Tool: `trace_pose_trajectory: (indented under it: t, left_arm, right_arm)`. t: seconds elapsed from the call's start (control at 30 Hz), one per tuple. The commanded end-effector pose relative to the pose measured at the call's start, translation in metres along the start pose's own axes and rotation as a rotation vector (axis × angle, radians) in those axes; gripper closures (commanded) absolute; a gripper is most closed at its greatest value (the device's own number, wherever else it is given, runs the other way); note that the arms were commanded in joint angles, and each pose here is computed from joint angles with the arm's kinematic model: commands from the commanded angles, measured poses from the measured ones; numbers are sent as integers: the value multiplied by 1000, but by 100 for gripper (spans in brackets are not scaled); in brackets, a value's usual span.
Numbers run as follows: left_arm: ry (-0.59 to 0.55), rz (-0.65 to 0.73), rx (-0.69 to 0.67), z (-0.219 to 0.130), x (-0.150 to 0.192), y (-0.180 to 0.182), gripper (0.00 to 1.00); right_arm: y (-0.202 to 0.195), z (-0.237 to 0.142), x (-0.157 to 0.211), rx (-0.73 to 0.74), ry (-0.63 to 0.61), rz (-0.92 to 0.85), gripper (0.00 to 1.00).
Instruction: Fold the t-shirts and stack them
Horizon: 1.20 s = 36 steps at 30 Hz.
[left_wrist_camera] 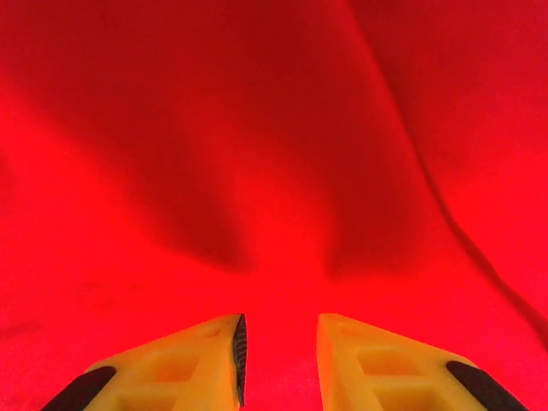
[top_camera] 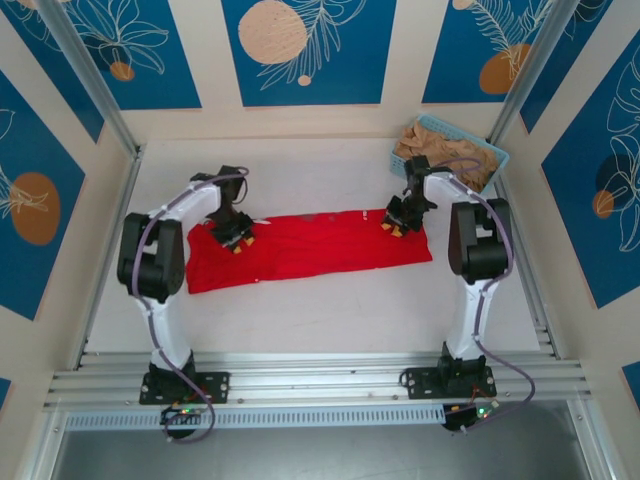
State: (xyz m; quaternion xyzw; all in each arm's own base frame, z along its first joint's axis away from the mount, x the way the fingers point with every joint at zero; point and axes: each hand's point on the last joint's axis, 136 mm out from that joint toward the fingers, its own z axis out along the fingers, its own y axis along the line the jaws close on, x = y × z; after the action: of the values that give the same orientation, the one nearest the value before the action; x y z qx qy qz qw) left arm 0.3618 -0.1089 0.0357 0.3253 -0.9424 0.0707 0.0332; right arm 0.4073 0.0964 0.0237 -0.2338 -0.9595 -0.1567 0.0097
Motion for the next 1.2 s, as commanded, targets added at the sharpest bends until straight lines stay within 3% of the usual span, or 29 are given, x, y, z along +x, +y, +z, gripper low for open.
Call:
trace_pose_trajectory:
  t: [0.0,0.1,0.23,0.37,0.5,0.63,0.73,0.8,0.87,1.0,1.17]
  left_arm:
    - [8,-77,13,9,-22,-8,73]
    - [0,-57,-9,14,-45,-14,73]
    - [-46,20,-41,22,-89,-25,74]
    - [-67,97,144,23,-127,-85,76]
    - [-164,145,366,-17,-148,-158,69]
    - [-267,190,448,-77,-132,-192,63]
    - [-271,153,301,-93,-95,-163,61]
    - [-223,68,200,-81,-66,-130,63]
    - [-201,-38,202,-62,-51,-109,65]
    - [-189,-188,199,-38,-52,-88,69]
    - [-143,-187,84,-15,-68,-85,74]
  right_arm:
    - [-31,1,13,161,68,9,75]
    - [-41,1,28,193,104,40,76]
    - [-39,3,67,131,144,99,75]
    - [-26,7,122,68,216,133,75]
    - [6,-12,165,-53,243,103,74]
    - [41,-47,161,-169,125,-40,69]
    - [75,-60,138,-277,35,-188,66]
    - [94,-50,121,-283,31,-273,66]
    - [107,-34,104,-273,45,-307,69]
    - [132,-3,75,-269,80,-321,70]
    - [126,33,60,-199,137,-218,73]
